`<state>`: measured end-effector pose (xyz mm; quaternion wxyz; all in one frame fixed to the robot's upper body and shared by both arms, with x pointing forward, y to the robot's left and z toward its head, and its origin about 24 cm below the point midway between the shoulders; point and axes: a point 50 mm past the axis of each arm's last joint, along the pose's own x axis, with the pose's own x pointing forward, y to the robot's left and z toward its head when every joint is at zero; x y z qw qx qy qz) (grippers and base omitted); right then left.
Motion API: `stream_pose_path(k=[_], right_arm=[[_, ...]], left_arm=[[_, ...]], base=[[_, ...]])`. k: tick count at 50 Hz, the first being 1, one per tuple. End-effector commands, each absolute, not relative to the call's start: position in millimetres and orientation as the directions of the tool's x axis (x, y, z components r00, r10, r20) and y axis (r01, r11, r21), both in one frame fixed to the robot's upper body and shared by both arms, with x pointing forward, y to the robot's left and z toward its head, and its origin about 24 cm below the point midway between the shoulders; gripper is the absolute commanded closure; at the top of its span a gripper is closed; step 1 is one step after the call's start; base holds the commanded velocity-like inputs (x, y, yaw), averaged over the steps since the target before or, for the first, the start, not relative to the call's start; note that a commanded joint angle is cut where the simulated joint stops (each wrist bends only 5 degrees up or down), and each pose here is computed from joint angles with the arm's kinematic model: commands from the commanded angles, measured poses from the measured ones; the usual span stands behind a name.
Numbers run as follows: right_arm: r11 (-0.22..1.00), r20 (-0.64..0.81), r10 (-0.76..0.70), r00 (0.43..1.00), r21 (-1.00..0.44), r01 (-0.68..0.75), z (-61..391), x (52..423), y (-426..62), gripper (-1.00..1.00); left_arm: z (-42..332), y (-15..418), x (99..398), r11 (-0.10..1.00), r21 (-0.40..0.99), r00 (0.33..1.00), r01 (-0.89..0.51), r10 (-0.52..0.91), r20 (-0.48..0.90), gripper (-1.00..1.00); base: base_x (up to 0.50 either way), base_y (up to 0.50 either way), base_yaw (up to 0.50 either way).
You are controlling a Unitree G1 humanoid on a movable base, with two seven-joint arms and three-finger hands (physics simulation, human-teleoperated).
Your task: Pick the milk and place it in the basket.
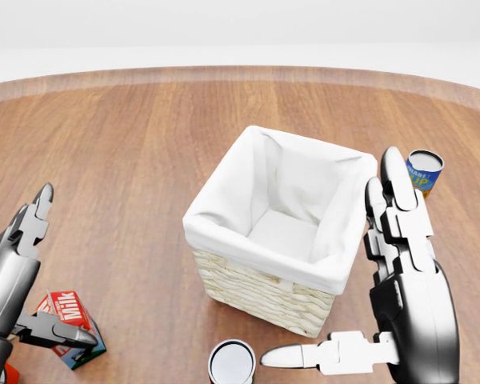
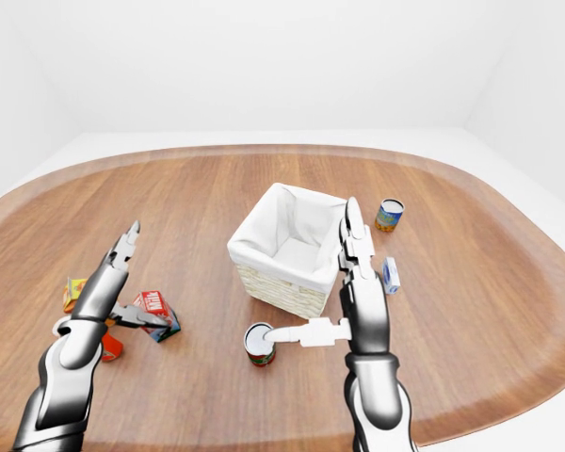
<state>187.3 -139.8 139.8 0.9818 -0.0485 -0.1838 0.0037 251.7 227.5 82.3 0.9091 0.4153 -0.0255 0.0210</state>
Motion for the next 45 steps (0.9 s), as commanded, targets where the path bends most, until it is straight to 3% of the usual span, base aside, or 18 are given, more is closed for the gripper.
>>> stream_pose_path(k=[1, 16, 45], right_arm=[[0.995, 0.355, 0.025, 0.935, -0.097, 0.010, 138, 188, -139, -1.00], [0.995, 0.363, 0.028, 0.931, -0.100, 0.010, 140, 187, -137, -1.00], [0.995, 0.347, 0.022, 0.937, -0.102, 0.014, 137, 188, -138, -1.00]], left_arm=[[60, 232, 265, 0.655, 0.754, 0.998, -0.042, 0.060, 0.003, -1.00], [67, 231, 264, 0.655, 0.754, 0.999, -0.046, 0.044, 0.023, -1.00], [22, 249, 276, 0.662, 0.750, 0.980, -0.021, 0.162, -0.116, -1.00]], base=[[0.00, 0.00, 0.00], [0.00, 0.00, 0.00], [0.00, 0.00, 0.00]])
